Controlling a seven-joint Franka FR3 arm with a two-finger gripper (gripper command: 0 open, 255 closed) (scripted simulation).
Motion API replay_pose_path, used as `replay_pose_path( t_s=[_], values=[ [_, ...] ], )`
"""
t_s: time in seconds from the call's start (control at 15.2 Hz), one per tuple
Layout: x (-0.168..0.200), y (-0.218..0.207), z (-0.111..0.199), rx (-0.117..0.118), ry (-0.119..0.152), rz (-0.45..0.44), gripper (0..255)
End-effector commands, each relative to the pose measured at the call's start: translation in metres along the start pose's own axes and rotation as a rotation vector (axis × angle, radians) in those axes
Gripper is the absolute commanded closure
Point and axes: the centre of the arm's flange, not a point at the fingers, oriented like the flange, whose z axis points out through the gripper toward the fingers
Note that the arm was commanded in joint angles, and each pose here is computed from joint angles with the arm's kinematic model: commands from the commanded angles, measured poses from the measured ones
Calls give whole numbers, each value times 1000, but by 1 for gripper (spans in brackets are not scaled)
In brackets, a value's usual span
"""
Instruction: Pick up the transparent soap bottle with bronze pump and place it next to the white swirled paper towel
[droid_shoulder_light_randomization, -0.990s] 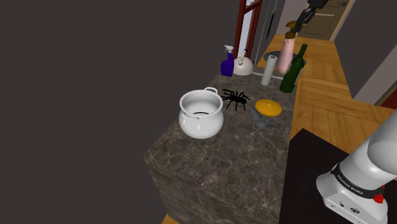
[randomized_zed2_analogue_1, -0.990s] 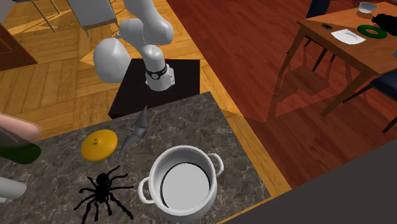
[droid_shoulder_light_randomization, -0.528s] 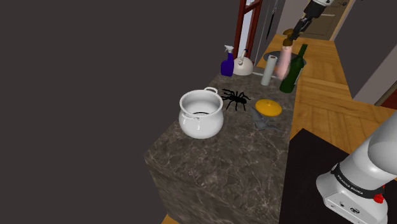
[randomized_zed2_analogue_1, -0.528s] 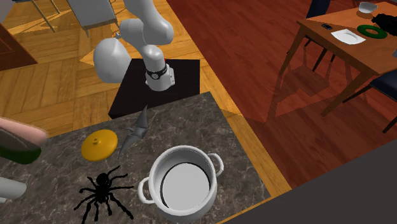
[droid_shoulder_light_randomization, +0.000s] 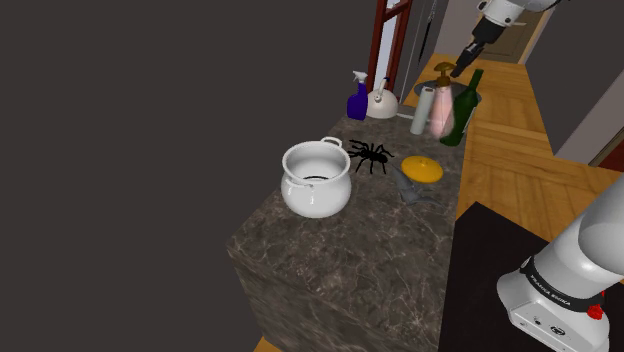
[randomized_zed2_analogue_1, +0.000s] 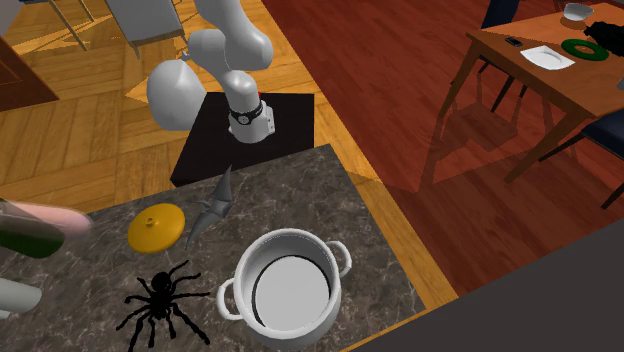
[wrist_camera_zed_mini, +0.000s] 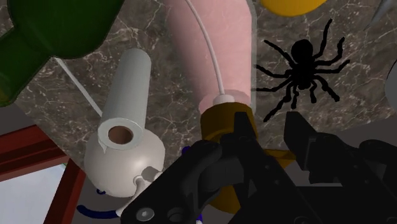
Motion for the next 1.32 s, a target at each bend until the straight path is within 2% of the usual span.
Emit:
replay_pose_path(
  t_s=[0.0,0.92,1.25],
  values=[
    [-3,1,10,-1,1,0,255],
    [-25,11,84,-1,1,0,255],
    [-25,11,84,-1,1,0,255]
  ],
)
